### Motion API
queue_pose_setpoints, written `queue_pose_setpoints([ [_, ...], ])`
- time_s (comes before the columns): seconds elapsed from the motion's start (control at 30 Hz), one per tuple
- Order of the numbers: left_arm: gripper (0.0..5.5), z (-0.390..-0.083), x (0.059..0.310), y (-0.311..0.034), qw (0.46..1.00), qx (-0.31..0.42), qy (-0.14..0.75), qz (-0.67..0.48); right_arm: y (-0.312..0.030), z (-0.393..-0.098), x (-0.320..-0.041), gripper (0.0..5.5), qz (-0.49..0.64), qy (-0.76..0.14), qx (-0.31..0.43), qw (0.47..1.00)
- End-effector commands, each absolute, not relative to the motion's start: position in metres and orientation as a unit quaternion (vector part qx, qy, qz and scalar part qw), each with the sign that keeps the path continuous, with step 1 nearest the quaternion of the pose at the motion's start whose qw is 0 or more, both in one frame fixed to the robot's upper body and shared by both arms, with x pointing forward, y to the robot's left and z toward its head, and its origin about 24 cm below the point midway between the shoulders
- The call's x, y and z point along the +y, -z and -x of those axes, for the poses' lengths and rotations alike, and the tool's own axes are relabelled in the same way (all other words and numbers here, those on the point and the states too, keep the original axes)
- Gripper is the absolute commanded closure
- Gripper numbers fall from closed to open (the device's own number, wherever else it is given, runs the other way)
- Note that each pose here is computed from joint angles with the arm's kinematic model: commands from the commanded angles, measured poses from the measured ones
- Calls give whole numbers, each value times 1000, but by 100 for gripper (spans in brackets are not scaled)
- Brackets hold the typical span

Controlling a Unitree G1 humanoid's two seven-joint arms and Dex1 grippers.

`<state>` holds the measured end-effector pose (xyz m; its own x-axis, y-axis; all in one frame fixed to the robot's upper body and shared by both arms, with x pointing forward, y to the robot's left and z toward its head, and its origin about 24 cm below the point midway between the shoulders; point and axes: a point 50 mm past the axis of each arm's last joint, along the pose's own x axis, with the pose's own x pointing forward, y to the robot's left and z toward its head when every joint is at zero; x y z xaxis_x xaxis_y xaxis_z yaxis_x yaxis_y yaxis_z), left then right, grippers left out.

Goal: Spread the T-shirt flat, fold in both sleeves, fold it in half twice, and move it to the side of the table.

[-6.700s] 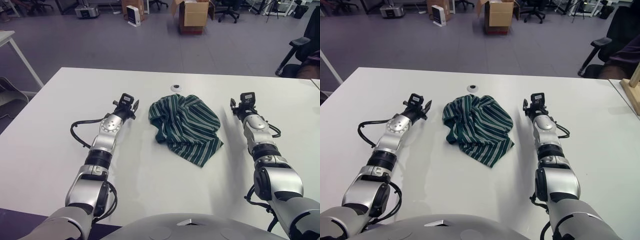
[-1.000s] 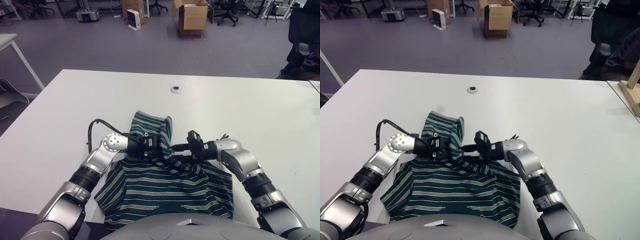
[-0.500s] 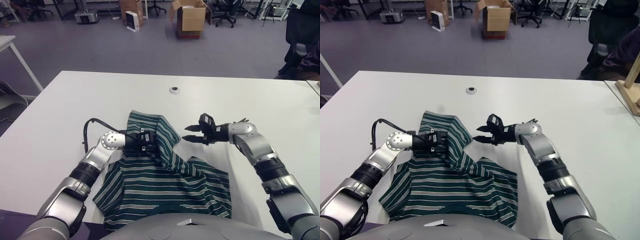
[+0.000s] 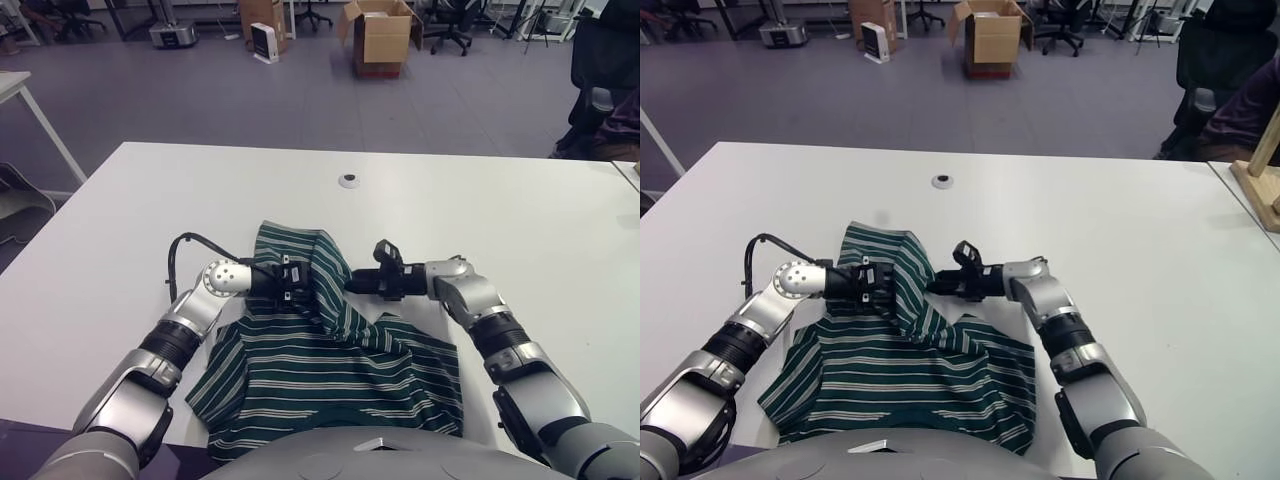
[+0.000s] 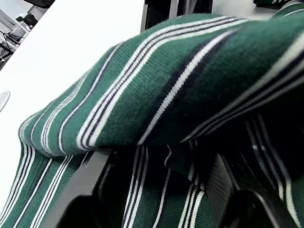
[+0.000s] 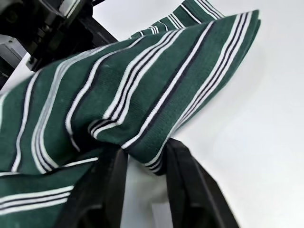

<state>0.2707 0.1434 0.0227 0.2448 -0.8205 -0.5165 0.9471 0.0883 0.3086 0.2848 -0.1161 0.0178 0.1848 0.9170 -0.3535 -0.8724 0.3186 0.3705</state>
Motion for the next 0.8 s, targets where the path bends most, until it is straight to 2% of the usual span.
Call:
queue_pose_setpoints([
  [0.03,331,-238,179,31,673,272,603,-331,-35,-295,-112,497,-59,-585,231,775],
  [0.13,331,-236,181,34,663,278,604,-343,-49,-306,-126,546,-29,-579,219,785],
  [0.3,331,-249,170,17,662,231,605,-376,-74,-344,-162,546,164,-511,233,811],
  [0.4,331,-258,162,10,676,202,592,-389,-91,-363,-162,546,265,-470,199,818],
  [0.5,331,-269,156,7,689,186,571,-406,-91,-370,-161,546,380,-444,183,791],
  [0.63,331,-282,167,3,704,193,529,-433,-99,-378,-171,546,487,-394,172,760],
  [0.67,331,-286,168,1,713,188,518,-433,-99,-378,-171,512,498,-389,170,756],
  [0.8,331,-295,150,-12,763,155,512,-363,-103,-383,-167,443,510,-330,135,783],
])
